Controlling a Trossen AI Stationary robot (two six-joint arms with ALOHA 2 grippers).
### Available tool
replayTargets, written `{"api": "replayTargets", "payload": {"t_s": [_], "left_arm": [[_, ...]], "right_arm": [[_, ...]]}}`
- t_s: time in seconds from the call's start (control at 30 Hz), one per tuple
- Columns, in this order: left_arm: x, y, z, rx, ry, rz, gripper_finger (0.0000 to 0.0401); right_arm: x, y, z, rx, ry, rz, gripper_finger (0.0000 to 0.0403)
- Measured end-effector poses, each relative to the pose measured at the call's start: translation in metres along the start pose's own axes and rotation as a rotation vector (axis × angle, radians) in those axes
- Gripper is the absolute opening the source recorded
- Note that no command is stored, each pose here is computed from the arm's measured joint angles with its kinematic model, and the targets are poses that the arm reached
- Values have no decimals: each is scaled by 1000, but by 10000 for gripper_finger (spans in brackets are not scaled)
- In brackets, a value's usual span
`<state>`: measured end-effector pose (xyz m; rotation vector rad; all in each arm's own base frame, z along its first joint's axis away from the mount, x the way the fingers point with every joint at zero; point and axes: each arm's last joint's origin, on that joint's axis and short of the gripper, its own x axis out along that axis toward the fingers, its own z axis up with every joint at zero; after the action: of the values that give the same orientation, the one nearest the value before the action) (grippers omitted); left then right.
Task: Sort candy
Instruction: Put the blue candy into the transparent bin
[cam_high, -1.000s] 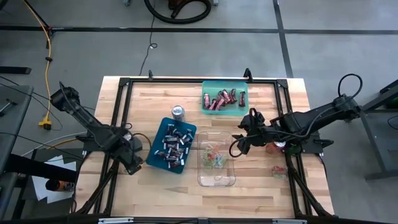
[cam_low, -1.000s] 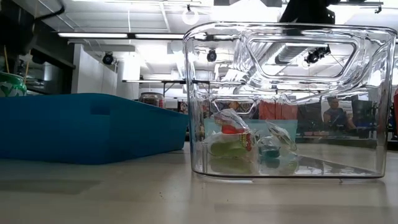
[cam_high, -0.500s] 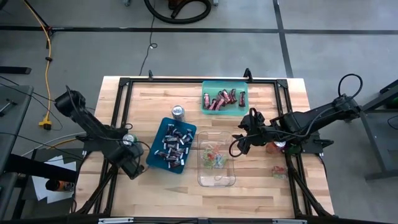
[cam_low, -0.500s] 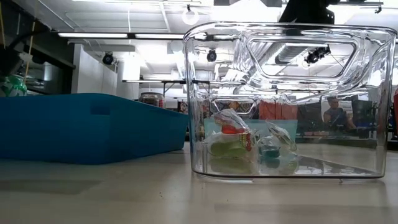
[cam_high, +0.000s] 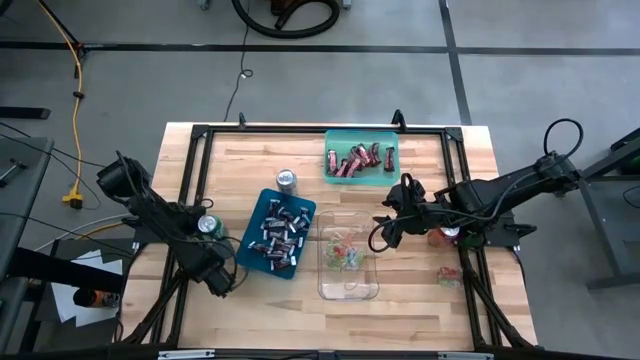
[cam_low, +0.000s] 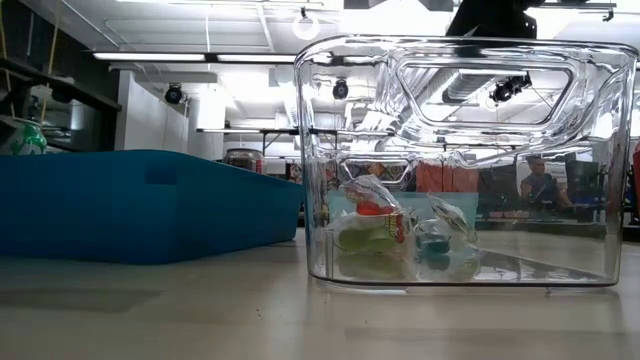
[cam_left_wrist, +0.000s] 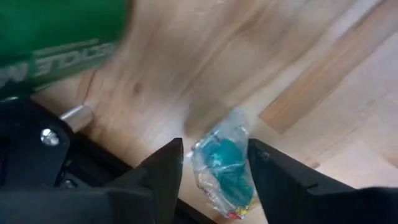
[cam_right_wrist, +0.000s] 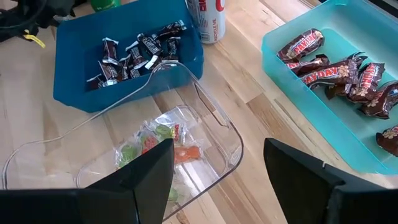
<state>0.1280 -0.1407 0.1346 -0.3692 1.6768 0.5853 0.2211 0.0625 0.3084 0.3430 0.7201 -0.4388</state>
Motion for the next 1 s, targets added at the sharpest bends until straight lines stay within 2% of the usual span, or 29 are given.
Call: {"api": "replayTargets", "payload": {"t_s": [0.1,0.23,0.27,0.37,0.47,0.53,0.6,0.67,0.73,0.87,1.0], "left_arm": [[-3,-3,0,18,-1,-10,134],[-19,-10,-1,74,-14,-74,27],[-26,-12,-2,92,-22,-104,15],[-60,-17,-4,182,-78,-239,15],[-107,-14,-7,301,-247,-396,4],[-138,-7,-6,336,-427,-473,4],[-166,1,0,321,-661,-503,3],[-184,7,12,239,-888,-469,2],[-197,9,30,172,-1053,-434,1],[-204,-3,76,232,-1177,-380,1],[-195,-31,128,331,-1257,-348,1]], "right_arm": [[0,0,0,1,-1,1,243],[0,0,0,2,-2,2,243],[0,0,0,2,-2,2,243],[0,1,0,4,1,10,243],[0,2,1,9,-2,25,243],[0,3,2,5,-14,37,243],[0,5,5,-4,-35,55,243],[-1,7,7,-9,-59,76,243],[-1,9,9,-15,-81,93,243],[-2,12,13,-31,-119,122,243],[-4,15,18,-80,-163,160,243]]}}
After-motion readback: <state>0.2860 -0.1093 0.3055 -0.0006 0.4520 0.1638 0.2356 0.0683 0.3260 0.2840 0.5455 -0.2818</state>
